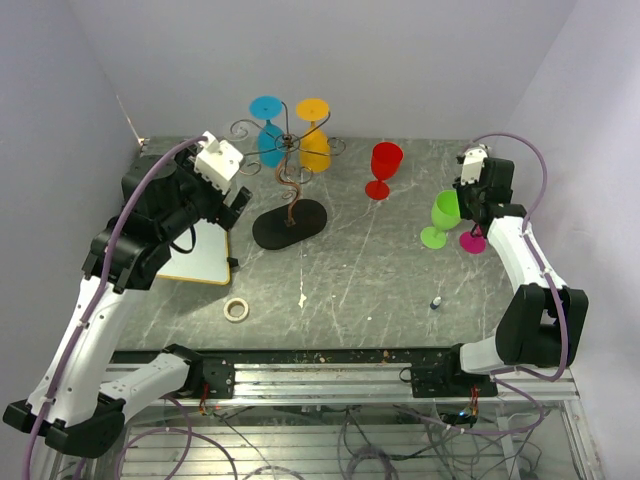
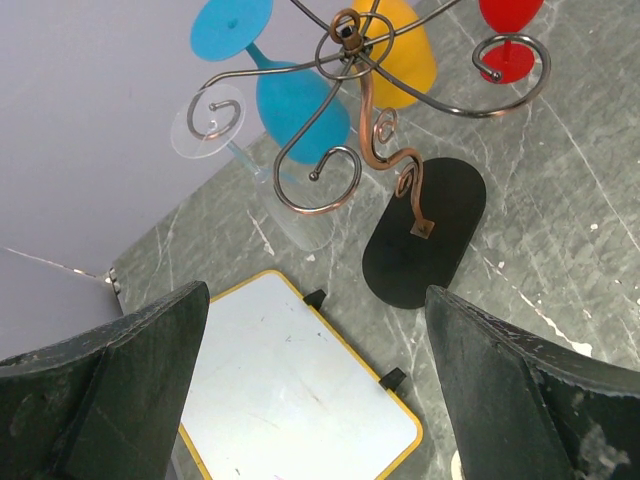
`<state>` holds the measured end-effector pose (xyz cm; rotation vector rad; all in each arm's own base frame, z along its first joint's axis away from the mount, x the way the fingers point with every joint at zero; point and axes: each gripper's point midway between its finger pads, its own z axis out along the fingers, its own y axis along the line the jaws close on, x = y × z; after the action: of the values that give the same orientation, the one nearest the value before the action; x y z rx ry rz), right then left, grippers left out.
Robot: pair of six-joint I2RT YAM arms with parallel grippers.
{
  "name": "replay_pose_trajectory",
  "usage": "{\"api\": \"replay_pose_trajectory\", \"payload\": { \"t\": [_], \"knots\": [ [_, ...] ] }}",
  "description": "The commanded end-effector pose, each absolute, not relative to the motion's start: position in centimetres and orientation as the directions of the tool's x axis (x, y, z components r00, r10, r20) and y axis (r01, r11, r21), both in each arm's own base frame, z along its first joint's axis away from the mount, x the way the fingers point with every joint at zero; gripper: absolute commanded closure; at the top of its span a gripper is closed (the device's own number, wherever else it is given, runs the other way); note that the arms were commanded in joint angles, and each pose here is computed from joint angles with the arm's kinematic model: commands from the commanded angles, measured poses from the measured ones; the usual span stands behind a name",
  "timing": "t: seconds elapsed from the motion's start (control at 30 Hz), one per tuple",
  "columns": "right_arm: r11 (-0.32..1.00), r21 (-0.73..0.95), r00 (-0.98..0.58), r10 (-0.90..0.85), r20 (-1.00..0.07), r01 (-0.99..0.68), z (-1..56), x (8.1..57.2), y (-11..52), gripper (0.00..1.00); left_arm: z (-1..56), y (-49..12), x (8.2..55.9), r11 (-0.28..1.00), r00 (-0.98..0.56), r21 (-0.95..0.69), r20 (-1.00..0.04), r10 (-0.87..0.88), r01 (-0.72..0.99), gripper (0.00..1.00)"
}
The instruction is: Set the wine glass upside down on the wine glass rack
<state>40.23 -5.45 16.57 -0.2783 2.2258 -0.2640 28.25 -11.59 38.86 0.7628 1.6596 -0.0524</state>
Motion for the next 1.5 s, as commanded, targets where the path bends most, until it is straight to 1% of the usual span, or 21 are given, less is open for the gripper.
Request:
{"api": "replay_pose_trajectory", "payload": {
  "t": [0.0,0.17,0.3,0.57,0.83,0.93,1.23,1.47],
  "knots": [
    [0.964,-0.24,-0.607,-0.258,-0.752,-0.112,16.2,40.2,-5.1,0.83,38.9,-11.9,27.9,0.772,-0.012,0.369,-0.899,0.438,0.518,0.0],
    [0.969,-0.218,-0.609,-0.245,-0.755,-0.121,16.1,40.2,-4.9,0.92,38.8,-12.1,27.9,0.777,-0.012,0.35,-0.909,0.418,0.524,0.0],
    [0.971,-0.206,-0.581,-0.237,-0.779,-0.119,17.3,40.1,-4.7,1.0,38.5,-12.0,28.5,0.804,-0.026,0.322,-0.922,0.386,0.5,0.0],
    [0.972,-0.178,-0.461,-0.23,-0.857,-0.154,21.9,39.4,-3.1,1.0,39.6,-11.1,29.0,0.851,-0.029,0.285,-0.943,0.331,0.441,0.0],
    [0.94,-0.16,-0.381,-0.273,-0.883,-0.303,26.8,37.7,-0.3,1.0,39.7,-11.3,28.3,0.863,-0.076,0.222,-0.956,0.285,0.454,0.01],
    [0.922,-0.134,-0.346,-0.267,-0.899,-0.364,28.7,36.4,1.2,1.0,40.9,-11.6,27.4,0.861,-0.066,0.191,-0.966,0.251,0.471,0.0],
    [0.842,-0.076,-0.16,-0.189,-0.969,-0.534,37.0,32.2,6.0,1.0,44.6,-13.7,25.8,0.817,-0.018,0.111,-0.989,0.147,0.566,0.06],
    [0.787,-0.052,-0.055,-0.108,-0.993,-0.615,42.0,31.5,8.2,1.0,46.9,-16.6,26.9,0.765,-0.018,0.011,-0.999,0.029,0.644,0.13]
  ]
}}
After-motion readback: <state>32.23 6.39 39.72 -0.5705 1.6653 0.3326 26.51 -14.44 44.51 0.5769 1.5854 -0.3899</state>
